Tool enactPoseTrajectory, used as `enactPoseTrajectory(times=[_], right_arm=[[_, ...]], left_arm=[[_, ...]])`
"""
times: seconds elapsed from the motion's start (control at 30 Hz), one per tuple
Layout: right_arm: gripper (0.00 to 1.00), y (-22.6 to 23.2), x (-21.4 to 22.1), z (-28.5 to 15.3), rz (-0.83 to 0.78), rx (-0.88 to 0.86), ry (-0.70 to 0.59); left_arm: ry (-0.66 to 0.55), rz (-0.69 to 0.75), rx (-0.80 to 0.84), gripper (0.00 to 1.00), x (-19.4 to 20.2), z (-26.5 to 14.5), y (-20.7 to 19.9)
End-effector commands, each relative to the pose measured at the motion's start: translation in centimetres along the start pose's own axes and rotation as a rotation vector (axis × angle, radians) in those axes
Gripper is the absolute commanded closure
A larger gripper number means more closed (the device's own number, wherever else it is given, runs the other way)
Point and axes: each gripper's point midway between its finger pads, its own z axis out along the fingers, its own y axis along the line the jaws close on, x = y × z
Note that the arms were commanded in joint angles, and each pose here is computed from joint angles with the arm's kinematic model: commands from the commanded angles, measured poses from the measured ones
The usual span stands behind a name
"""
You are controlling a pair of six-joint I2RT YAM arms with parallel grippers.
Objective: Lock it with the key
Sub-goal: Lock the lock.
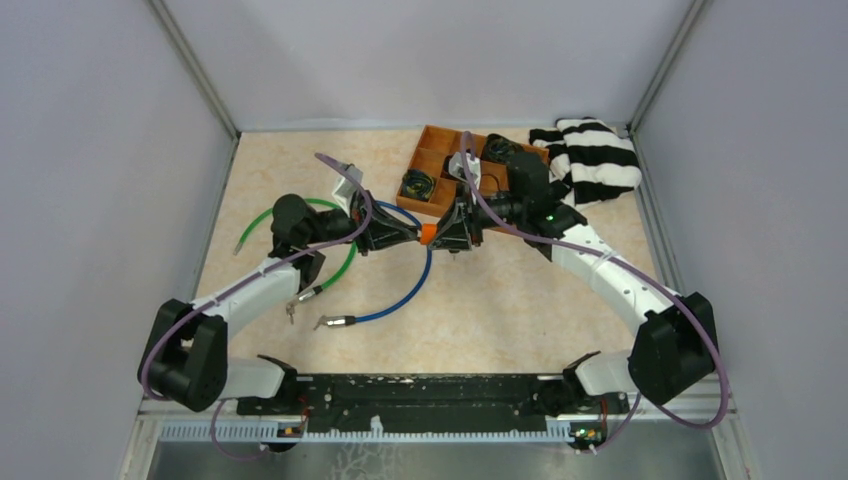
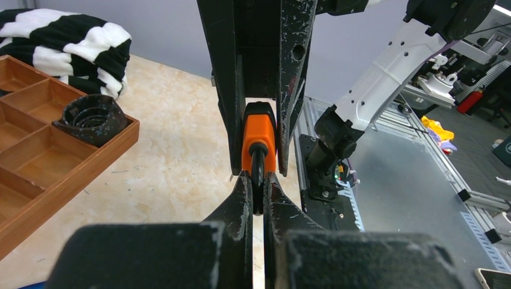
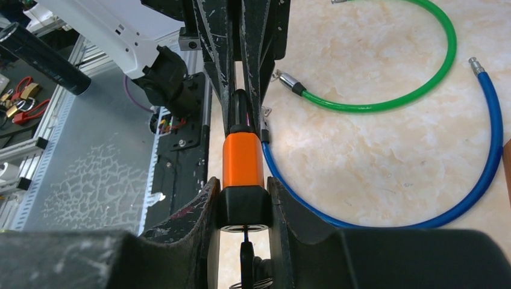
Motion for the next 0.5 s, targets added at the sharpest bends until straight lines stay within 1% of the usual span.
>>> enactPoseTrajectory(times=[0.0, 0.47], right_arm=[[1.0, 2.31, -6.77, 1.03, -0.214, -0.072, -0.124], [1.0, 2.21, -6.91, 1.69, -0.213, -0.069, -0.112]], left_arm=[[0.062, -0.009, 0.101, 1.0, 2.51, 1.44, -1.93], [0.064, -0.005, 0.108, 1.0, 2.68, 1.8, -2.16]])
